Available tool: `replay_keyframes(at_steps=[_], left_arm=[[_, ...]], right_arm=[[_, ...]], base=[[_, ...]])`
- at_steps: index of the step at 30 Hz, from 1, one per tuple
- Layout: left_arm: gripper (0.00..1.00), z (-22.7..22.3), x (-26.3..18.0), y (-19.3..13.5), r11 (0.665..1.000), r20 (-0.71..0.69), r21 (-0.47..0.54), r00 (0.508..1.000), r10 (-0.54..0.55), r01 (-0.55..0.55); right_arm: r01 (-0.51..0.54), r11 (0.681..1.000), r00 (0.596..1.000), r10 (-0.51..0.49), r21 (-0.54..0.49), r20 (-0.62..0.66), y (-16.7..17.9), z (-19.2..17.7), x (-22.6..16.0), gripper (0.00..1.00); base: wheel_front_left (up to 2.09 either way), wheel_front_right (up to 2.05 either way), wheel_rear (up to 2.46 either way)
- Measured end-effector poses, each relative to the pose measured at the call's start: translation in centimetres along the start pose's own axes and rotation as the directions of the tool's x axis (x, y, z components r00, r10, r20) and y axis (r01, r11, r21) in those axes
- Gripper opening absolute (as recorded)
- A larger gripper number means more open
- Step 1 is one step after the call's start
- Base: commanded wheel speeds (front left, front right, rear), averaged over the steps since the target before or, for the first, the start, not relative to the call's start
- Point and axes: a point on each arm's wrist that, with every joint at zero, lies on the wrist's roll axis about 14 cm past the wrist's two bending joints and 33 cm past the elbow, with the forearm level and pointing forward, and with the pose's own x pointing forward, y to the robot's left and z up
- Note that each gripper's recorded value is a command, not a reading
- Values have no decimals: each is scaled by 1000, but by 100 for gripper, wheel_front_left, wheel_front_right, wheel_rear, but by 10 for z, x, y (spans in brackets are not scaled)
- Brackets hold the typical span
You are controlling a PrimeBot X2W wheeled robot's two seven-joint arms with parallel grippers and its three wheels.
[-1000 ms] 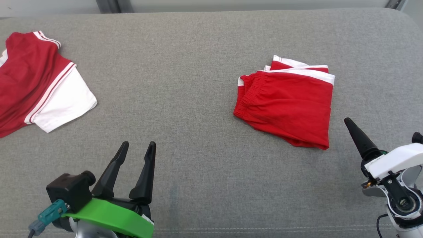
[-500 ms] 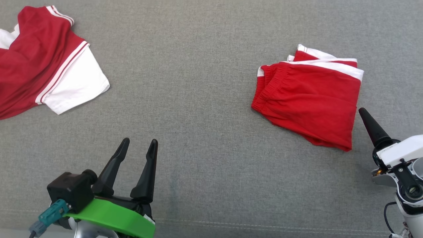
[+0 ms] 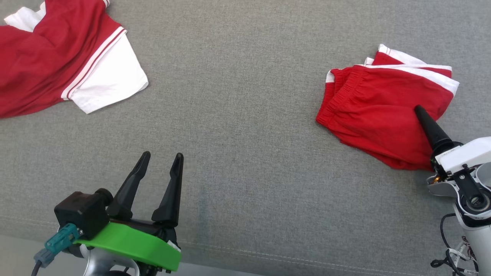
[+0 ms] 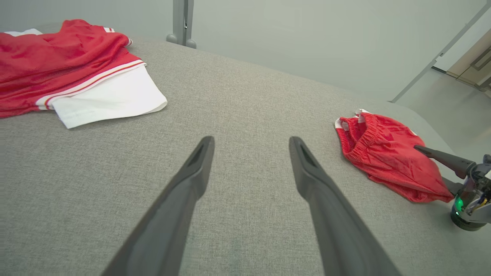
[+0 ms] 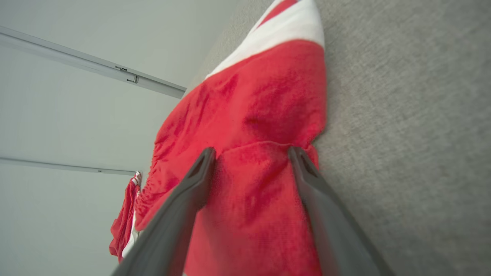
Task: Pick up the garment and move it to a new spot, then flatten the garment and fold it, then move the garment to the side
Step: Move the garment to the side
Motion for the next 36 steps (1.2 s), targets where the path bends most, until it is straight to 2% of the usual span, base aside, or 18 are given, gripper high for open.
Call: replay_keyframes(at_steps=[1, 3, 4, 5, 6, 7, 14, 25, 30, 36], left_arm=[[100, 0, 0, 2, 1000, 0, 0, 1000, 6, -6], [100, 0, -1, 6, 1000, 1, 0, 1000, 22, -22], [100, 0, -1, 8, 1000, 3, 1, 1000, 29, -29], [100, 1, -1, 10, 999, 9, 0, 999, 35, -35], [100, 2, 0, 10, 999, 15, -2, 999, 38, -38], [100, 2, 0, 10, 999, 15, -4, 999, 38, -38], [100, 2, 4, 7, 1000, 24, -10, 999, 26, -26], [100, -3, 12, -13, 999, 14, -33, 999, -42, 43], [100, -10, 13, -18, 997, -6, -46, 998, -57, 57], [100, -15, 13, -9, 998, -13, -53, 1000, -24, 23]], right_arm=[[-6, 1000, 1000, 6, -1, -2, 2, 0, 3, 21], [-15, 1000, 1000, 15, -5, -9, 5, 0, 8, 25], [-23, 1000, 1000, 23, -10, -13, 7, -1, 10, 16], [-29, 999, 999, 29, -14, -14, 9, 0, 11, 13], [-27, 1000, 999, 27, -14, -18, 8, -1, 11, 79], [-23, 1000, 1000, 23, -14, -16, 7, 0, 11, 100], [-15, 1000, 1000, 15, -13, -8, 2, 1, 3, 100], [65, 996, 995, -70, -61, -69, -27, -3, -21, 100], [59, 997, 996, -62, -41, -72, -26, -2, -17, 100], [34, 999, 997, -32, 22, -73, -19, -1, -9, 100]], base=[[0, 0, 0], [0, 0, 0], [0, 0, 0], [0, 0, 0], [0, 0, 0], [0, 0, 0], [0, 0, 0], [0, 0, 0], [0, 0, 0], [0, 0, 0]])
